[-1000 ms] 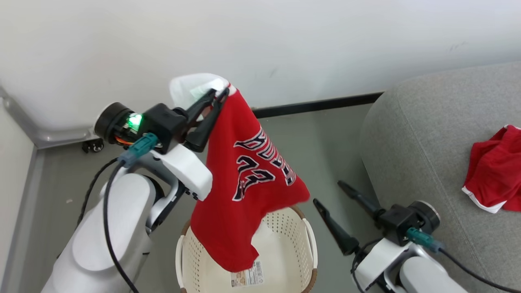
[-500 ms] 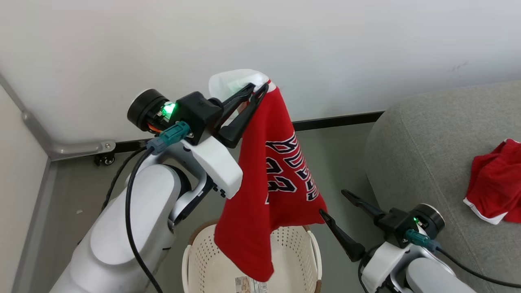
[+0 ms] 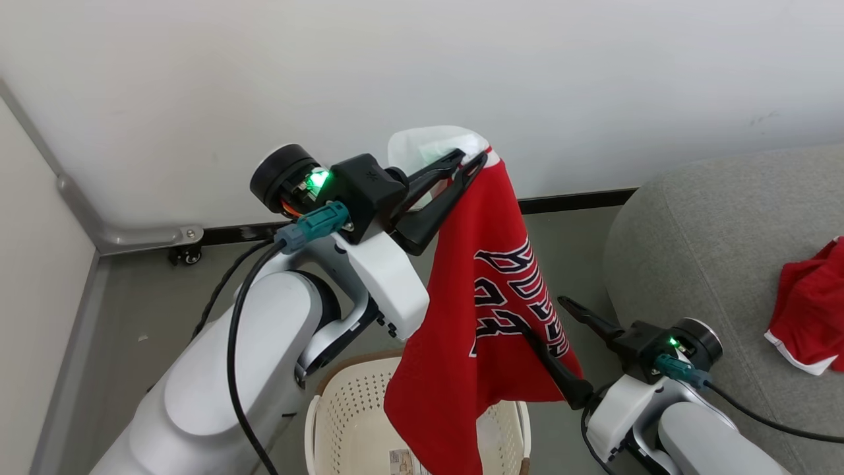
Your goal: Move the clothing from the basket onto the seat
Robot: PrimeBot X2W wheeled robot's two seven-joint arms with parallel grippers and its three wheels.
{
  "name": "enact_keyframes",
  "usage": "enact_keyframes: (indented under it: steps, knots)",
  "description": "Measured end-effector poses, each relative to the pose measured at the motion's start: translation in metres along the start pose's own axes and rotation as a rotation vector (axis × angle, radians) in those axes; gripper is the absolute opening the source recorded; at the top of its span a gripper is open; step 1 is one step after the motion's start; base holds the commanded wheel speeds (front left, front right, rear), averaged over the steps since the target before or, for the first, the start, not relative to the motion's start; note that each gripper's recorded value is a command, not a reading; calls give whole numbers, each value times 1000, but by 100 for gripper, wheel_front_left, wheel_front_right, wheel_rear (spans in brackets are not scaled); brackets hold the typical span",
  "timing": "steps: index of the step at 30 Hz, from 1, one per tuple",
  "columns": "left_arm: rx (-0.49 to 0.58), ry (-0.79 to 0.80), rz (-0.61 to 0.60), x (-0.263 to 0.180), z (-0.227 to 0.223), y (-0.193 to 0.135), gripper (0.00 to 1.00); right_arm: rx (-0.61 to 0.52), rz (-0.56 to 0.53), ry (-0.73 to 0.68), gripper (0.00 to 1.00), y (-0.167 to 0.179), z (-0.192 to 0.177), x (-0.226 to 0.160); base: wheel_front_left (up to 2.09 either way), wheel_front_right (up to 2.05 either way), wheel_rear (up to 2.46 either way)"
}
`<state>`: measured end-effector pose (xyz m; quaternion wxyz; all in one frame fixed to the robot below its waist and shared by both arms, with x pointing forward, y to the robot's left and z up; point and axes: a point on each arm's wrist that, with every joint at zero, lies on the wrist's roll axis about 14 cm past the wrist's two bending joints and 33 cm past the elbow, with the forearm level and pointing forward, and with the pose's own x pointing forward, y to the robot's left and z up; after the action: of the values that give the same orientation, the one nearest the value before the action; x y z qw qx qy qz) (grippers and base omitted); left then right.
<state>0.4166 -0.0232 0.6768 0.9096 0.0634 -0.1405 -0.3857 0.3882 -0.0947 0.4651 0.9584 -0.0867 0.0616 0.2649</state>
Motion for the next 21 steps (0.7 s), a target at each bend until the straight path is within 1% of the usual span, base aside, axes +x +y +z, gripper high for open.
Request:
enact_keyframes:
  steps: [2, 3, 4, 5, 6, 7, 10, 14, 17, 21]
  knots:
    - [-6, 1, -5, -1, 0, -1, 0, 2, 5, 10, 100, 1, -2, 2, 0, 0, 0]
    - [-5, 2, -6, -2, 0, -2, 0, -1, 12, 12, 65, 3, -2, 3, 0, 0, 0]
    - [-14, 1, -5, -2, 0, -2, 0, -4, 20, 14, 44, 5, -2, 5, 0, 0, 0]
    - [-25, -1, -4, -3, 1, -1, 0, -6, 29, 17, 34, 8, -3, 6, 0, 0, 0]
    - [-31, 0, -1, -3, 0, 0, 0, -2, 35, 19, 14, 10, -3, 7, 0, 0, 0]
    - [-33, 3, 2, -4, 0, 2, 0, 2, 38, 21, 0, 12, -4, 8, 0, 0, 0]
    - [-39, 15, 12, -6, -3, 7, 0, 8, 43, 21, 0, 13, -4, 9, 0, 0, 0]
    - [-49, 25, 47, -11, -8, 22, 0, 40, 16, 4, 0, 5, 1, 10, 0, 0, 0]
    - [-70, 30, 64, -13, -15, 26, 0, 62, -20, -18, 0, -8, 7, 9, 0, 0, 0]
    - [-123, 50, 91, -20, -33, 30, 0, 109, -73, -68, 0, -25, 21, 6, 0, 0, 0]
